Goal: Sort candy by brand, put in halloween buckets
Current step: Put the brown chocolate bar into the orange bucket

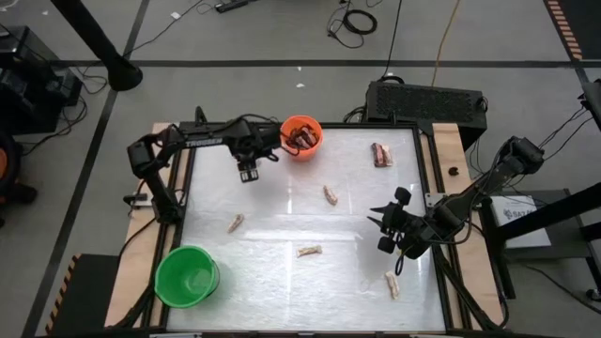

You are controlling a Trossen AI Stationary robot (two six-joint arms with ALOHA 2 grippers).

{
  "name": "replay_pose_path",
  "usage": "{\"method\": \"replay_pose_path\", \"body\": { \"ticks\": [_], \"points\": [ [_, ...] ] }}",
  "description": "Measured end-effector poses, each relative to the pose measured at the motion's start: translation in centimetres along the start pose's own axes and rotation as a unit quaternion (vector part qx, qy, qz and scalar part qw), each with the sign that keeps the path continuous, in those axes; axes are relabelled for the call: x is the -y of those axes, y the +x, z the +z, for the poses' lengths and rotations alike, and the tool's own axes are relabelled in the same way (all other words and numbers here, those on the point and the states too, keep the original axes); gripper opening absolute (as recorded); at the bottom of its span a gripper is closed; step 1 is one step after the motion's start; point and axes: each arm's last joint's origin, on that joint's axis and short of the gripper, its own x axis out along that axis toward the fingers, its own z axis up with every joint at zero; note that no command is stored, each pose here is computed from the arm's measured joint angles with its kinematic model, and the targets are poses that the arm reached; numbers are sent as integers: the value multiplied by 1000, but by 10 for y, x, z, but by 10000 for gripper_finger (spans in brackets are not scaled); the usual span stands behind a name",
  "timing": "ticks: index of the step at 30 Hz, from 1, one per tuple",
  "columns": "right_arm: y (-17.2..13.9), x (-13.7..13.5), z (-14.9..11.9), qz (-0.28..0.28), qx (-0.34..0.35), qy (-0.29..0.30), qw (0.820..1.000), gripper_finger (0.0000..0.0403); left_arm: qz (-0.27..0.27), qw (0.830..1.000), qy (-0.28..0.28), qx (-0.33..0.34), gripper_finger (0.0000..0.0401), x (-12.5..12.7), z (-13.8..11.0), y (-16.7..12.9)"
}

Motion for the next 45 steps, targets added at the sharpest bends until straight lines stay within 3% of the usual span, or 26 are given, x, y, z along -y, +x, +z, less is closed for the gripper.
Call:
{"method": "replay_pose_path", "body": {
  "ticks": [6,22,31,35,42,45],
  "points": [
    [0,-3,4,10,14,-20,1000,105,19,999,30,19,164,9,-2,30],
    [0,-4,5,14,21,-28,999,105,60,994,67,65,164,18,-3,64],
    [13,4,12,-56,37,-10,998,105,71,994,64,59,160,14,-6,70],
    [20,5,11,-68,25,-12,997,105,72,994,63,59,127,14,-6,70],
    [23,5,10,-72,20,-17,997,105,69,997,14,43,19,10,-19,89],
    [23,5,10,-72,20,-18,997,105,68,997,-6,42,7,9,-21,90]
  ]
}}
